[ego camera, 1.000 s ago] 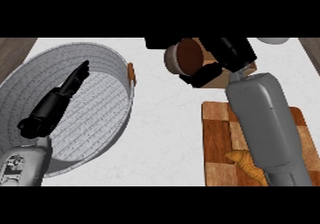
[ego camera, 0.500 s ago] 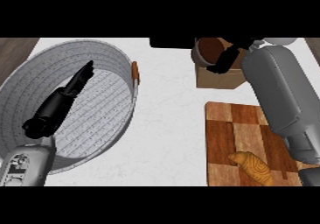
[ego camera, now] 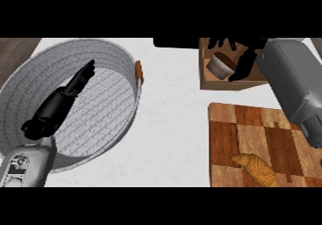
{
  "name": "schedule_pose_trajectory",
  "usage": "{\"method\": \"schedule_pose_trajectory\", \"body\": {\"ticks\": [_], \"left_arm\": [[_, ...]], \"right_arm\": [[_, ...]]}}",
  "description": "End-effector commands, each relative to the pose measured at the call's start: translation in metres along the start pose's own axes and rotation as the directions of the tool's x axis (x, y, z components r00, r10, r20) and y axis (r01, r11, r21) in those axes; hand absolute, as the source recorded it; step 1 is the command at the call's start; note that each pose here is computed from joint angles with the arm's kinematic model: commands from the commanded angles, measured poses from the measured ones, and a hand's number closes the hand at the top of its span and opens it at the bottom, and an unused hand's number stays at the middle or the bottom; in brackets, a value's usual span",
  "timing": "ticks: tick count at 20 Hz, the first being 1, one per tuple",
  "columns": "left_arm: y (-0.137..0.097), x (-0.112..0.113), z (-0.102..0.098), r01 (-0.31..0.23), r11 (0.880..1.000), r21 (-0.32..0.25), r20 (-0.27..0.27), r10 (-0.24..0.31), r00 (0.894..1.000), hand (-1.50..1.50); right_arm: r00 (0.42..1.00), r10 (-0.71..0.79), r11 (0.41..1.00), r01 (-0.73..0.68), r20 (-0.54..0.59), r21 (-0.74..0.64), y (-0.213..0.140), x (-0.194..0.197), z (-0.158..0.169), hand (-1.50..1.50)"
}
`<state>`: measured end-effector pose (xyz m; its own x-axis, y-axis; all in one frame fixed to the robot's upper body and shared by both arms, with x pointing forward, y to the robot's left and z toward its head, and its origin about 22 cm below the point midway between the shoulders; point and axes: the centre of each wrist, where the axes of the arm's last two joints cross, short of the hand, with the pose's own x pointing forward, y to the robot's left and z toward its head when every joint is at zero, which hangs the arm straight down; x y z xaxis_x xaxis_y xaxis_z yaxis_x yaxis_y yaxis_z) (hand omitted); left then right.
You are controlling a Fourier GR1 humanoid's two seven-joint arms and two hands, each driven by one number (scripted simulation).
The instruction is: Pick the cupcake from the cutting board and place it in the cardboard box
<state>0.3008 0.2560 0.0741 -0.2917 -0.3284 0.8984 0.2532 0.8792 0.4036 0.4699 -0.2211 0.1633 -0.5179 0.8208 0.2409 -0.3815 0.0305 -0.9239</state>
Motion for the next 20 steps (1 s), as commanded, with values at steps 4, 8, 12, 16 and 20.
{"method": "schedule_pose_trajectory", "body": {"ticks": [4,8,12,16,20], "left_arm": [[0.009,0.002,0.003,0.009,1.0,-0.002,-0.001,-0.009,1.0,0.0],[-0.006,0.001,-0.002,-0.006,1.0,0.001,0.002,0.006,1.0,0.0],[0.0,0.001,0.0,-0.007,1.0,-0.012,0.012,0.007,1.0,0.0],[-0.015,0.0,-0.005,-0.002,1.0,-0.018,0.005,0.002,1.0,0.0],[-0.014,0.006,-0.01,0.005,1.0,-0.022,0.027,-0.004,1.0,0.0]], "right_arm": [[0.962,-0.152,0.986,0.165,0.228,-0.038,0.006,-0.019,0.007,-1.5],[0.768,-0.473,0.804,0.576,0.432,-0.144,0.002,-0.018,0.003,-1.5],[0.53,-0.715,0.538,0.834,0.456,-0.125,0.011,-0.027,0.005,-1.5],[0.444,-0.788,0.404,0.895,0.427,-0.187,-0.004,-0.051,0.031,-1.5],[0.424,-0.795,0.33,0.902,0.433,-0.276,-0.004,-0.075,0.057,-1.5]]}}
